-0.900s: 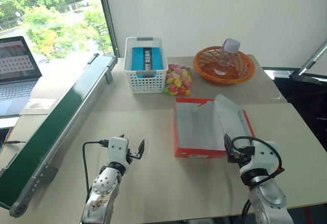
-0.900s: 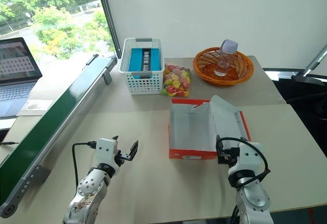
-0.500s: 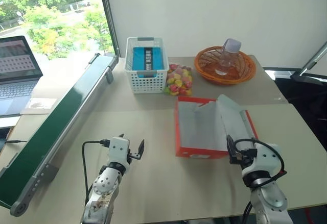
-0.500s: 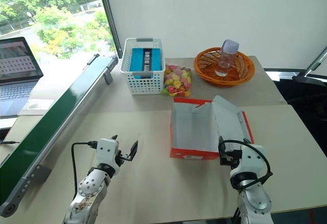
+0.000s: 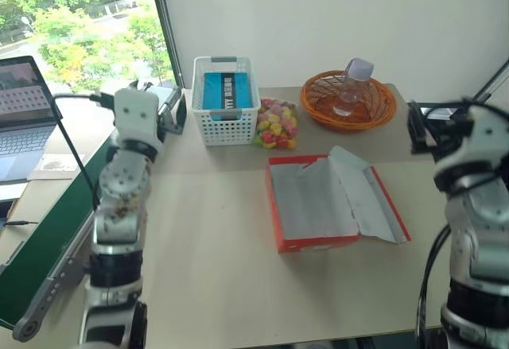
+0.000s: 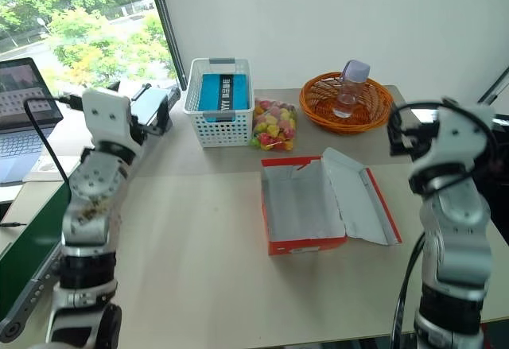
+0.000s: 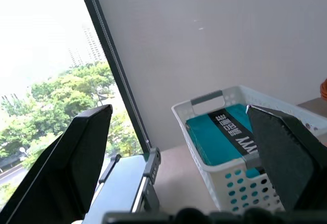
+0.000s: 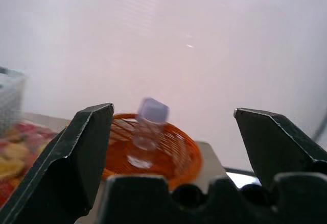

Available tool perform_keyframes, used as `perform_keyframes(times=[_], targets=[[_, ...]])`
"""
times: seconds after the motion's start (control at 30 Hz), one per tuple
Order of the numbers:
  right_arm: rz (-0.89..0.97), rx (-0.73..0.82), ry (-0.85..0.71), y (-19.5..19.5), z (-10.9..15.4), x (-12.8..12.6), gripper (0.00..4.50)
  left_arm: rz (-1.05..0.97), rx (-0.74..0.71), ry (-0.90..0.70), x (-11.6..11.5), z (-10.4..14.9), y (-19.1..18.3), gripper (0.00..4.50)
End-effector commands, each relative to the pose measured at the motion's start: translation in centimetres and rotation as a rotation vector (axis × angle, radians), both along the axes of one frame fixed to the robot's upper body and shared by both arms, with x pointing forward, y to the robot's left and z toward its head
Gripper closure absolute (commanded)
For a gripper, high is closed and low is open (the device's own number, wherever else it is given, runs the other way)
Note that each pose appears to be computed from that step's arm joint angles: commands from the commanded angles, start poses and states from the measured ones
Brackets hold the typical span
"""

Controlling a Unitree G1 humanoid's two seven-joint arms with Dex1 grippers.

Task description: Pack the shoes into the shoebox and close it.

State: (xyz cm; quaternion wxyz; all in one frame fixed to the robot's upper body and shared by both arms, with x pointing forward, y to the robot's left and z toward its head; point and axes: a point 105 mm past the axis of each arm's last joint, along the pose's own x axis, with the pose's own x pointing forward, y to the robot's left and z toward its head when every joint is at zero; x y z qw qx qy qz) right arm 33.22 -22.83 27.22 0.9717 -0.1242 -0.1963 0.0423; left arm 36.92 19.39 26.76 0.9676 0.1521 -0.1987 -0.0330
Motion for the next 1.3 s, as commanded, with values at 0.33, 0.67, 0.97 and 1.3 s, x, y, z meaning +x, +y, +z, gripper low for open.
perform_keyframes(times=[0.33,0.67,0.97,1.3], targets=[[0.612,-0.105,0.272,9.2,-3.4,0.5,0.02,-0.037,0.121,0.383,-1.5,-3.8,3.2,0.00],[0.832,-0.078,0.324,13.3,-5.1,1.4,0.02,0.070,-0.001,0.417,-6.5,-5.6,6.9,0.00],[1.026,-0.113,0.358,17.4,-5.8,-0.1,0.02,0.264,-0.048,0.426,-9.1,-7.4,12.0,0.00],[1.088,-0.153,0.378,19.4,-6.9,-0.9,0.02,0.303,-0.091,0.427,-6.5,-6.4,16.5,0.00]])
